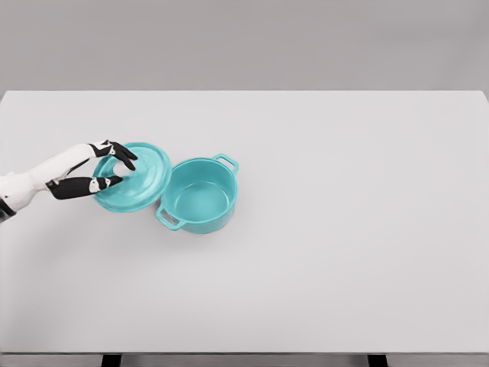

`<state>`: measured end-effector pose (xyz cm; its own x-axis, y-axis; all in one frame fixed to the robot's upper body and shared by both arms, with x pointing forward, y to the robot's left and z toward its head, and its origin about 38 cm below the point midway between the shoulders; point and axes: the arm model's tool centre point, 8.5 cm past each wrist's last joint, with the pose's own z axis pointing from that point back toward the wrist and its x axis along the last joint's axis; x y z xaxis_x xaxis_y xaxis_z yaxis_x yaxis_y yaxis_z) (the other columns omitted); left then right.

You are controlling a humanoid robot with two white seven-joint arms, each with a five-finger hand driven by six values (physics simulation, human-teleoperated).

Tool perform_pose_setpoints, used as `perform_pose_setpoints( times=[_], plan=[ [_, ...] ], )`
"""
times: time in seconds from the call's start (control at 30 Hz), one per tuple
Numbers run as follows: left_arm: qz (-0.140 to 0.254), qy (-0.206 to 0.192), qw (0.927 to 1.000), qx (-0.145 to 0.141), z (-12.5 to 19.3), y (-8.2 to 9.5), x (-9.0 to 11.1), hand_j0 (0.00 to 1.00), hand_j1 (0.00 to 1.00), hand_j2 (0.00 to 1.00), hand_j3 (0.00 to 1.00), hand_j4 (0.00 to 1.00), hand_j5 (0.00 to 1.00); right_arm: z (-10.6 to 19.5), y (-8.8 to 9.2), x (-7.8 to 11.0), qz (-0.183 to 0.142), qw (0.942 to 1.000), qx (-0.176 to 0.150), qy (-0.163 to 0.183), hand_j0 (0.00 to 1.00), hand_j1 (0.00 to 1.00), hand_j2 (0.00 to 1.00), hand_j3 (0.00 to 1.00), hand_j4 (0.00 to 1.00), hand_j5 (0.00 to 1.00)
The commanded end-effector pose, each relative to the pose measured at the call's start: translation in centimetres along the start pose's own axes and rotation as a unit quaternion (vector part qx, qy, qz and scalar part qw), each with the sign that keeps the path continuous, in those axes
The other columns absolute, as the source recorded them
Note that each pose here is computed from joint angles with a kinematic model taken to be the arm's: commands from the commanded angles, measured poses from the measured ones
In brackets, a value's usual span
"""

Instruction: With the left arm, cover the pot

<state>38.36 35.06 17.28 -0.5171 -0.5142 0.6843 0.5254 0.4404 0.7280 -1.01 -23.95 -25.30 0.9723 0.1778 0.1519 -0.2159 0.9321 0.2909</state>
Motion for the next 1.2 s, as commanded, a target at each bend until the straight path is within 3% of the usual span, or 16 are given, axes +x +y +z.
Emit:
perform_pose_setpoints(
  times=[0.0, 0.47, 1.17],
  plan=[
    [0.002, -0.004, 1.0, 0.001, -0.2, 0.0, 0.3, 0.53, 0.53, 0.53, 0.53, 0.53, 0.53, 0.0, 0.0, 0.1, 0.001, 1.0, 0.0, -0.001, 1.0, 1.0, 1.0, 1.0, 1.0, 1.0],
    [-0.022, 0.003, 0.9995, -0.02, -1.2, -0.7, 0.8, 0.53, 0.53, 0.53, 0.53, 0.53, 0.53, 0.0, 0.0, 0.1, 0.001, 1.0, 0.0, -0.001, 1.0, 1.0, 1.0, 1.0, 1.0, 1.0],
    [-0.028, -0.01, 0.9994, -0.019, -4.3, -1.7, 1.8, 0.53, 0.53, 0.53, 0.53, 0.53, 0.53, 0.0, 0.0, 0.0, 0.0, 1.0, 0.0, 0.0, 1.0, 1.0, 1.0, 1.0, 1.0, 1.0]
  ],
)
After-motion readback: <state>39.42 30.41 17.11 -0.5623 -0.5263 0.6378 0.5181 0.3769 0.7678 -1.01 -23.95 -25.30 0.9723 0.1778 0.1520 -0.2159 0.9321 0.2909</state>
